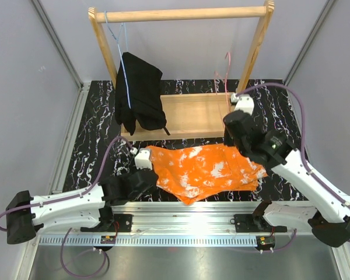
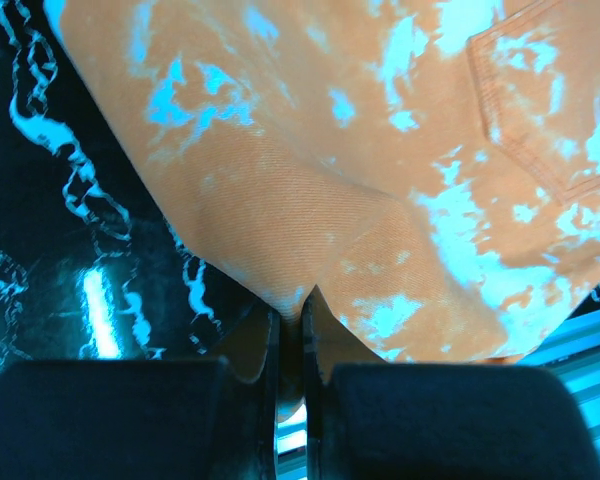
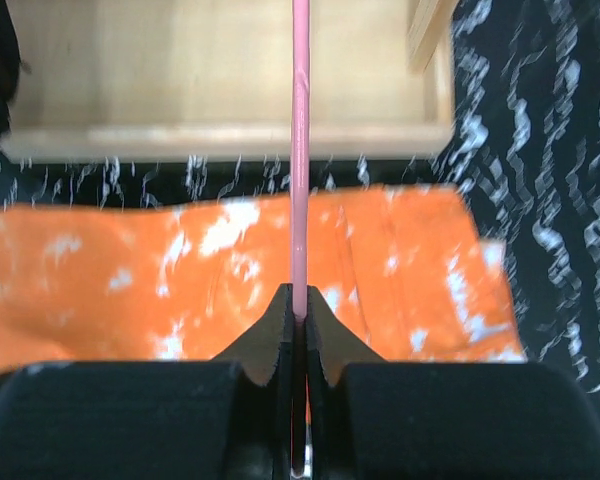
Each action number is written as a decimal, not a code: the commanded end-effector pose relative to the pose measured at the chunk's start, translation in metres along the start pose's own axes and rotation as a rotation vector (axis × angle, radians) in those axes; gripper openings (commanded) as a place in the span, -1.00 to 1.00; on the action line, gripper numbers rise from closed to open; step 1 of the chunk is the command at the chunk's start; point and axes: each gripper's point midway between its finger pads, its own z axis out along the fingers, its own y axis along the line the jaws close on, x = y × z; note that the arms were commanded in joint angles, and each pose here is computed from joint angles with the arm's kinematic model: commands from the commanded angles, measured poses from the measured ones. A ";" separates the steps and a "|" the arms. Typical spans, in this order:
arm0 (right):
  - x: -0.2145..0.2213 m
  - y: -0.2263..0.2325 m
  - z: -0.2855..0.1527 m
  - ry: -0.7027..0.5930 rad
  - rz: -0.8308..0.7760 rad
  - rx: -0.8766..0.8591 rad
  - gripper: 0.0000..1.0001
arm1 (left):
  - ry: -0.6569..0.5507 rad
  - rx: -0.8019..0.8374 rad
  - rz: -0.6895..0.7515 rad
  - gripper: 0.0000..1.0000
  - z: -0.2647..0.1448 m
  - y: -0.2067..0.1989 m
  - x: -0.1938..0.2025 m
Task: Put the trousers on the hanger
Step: Place trousers on hanger
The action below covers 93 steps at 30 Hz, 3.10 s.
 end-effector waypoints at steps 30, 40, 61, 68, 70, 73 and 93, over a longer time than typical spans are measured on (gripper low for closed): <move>0.242 0.119 -0.072 0.152 0.102 -0.085 -1.00 | -0.213 0.393 0.148 -1.00 -0.052 -0.147 -0.056; 0.257 0.112 -0.079 0.158 0.097 -0.084 -1.00 | -0.296 0.350 0.150 -1.00 -0.085 -0.127 -0.086; 0.258 0.137 -0.078 0.137 0.136 -0.173 -1.00 | -0.294 0.492 0.273 -1.00 -0.090 -0.130 -0.068; 0.260 0.116 -0.077 0.169 0.178 -0.230 -1.00 | -0.297 0.626 0.320 -1.00 -0.083 -0.180 -0.054; 0.256 0.110 -0.079 0.171 0.183 -0.234 -1.00 | -0.286 0.643 0.334 -1.00 -0.078 -0.189 -0.047; 0.253 0.107 -0.082 0.174 0.160 -0.242 -1.00 | -0.265 0.682 0.343 -1.00 -0.071 -0.198 -0.033; 0.254 0.072 -0.077 0.168 0.071 -0.204 -1.00 | -0.084 0.775 0.369 -1.00 -0.023 -0.215 0.060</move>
